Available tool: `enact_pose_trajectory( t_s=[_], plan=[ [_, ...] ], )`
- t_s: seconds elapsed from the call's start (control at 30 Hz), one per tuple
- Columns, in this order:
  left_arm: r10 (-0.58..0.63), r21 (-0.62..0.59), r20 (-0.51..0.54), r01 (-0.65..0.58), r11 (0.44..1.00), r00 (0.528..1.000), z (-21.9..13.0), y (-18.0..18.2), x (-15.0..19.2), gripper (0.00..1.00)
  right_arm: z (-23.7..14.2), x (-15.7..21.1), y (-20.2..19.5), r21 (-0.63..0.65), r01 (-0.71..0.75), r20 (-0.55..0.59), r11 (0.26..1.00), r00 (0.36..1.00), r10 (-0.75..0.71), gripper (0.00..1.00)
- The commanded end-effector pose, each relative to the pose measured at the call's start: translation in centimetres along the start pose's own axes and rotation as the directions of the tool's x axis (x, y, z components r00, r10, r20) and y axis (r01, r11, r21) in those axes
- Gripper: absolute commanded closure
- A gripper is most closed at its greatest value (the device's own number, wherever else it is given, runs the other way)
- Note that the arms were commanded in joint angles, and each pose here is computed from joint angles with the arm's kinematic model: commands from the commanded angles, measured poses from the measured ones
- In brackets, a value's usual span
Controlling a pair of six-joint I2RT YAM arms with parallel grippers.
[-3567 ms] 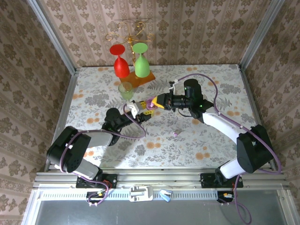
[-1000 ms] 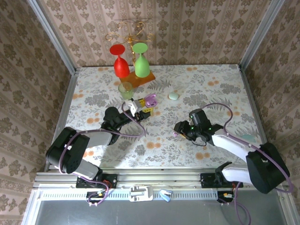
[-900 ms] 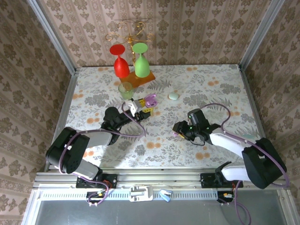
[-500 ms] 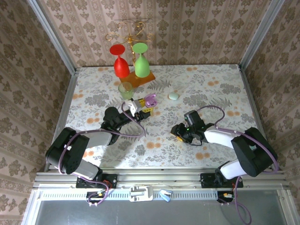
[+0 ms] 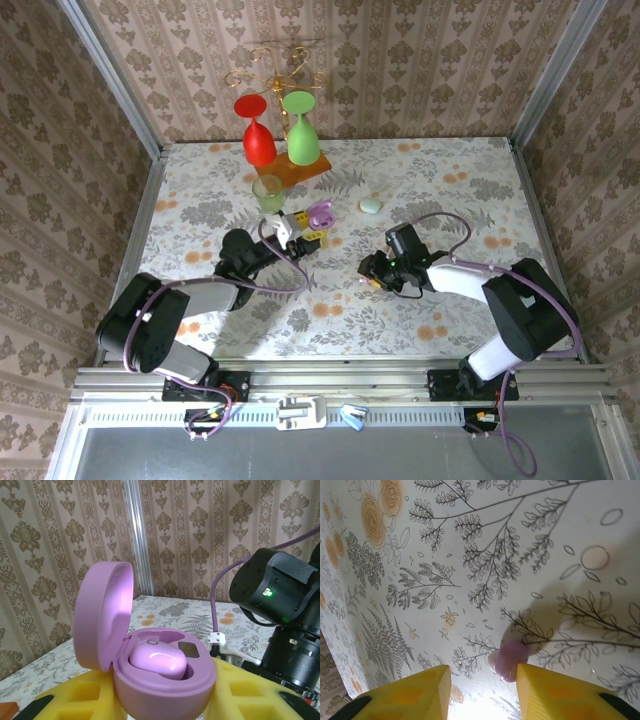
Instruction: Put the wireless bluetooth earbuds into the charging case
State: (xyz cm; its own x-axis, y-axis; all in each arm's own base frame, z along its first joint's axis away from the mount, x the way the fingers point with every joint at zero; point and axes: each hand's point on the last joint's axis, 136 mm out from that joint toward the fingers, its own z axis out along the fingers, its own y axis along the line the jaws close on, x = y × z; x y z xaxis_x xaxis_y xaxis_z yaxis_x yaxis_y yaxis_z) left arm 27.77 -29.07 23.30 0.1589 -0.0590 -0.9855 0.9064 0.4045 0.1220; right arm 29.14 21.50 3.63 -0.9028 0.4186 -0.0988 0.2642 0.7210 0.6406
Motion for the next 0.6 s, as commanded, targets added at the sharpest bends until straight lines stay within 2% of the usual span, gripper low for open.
enact_pose_trajectory(
  t_s=[0.0, 0.23, 0.57],
  plan=[
    [0.027, -0.005, 0.047, -0.027, 1.000, 0.999, -0.5, 0.0, -1.5, 0.74, 0.4, -0.8, 0.8, -0.014, 0.047, 0.011, 0.999, 0.999, -0.047, 0.62],
    [0.029, -0.009, 0.043, -0.028, 1.000, 0.999, -0.6, 0.0, -1.5, 0.73, -0.7, -0.9, -0.2, 0.036, 0.082, 0.043, 0.996, 0.996, -0.084, 0.65],
    [0.030, -0.004, 0.049, -0.030, 1.000, 0.998, -0.5, 0.0, -1.7, 0.74, 0.2, -0.8, -1.2, 0.081, 0.075, 0.021, 0.994, 0.997, -0.077, 0.74]
  ],
)
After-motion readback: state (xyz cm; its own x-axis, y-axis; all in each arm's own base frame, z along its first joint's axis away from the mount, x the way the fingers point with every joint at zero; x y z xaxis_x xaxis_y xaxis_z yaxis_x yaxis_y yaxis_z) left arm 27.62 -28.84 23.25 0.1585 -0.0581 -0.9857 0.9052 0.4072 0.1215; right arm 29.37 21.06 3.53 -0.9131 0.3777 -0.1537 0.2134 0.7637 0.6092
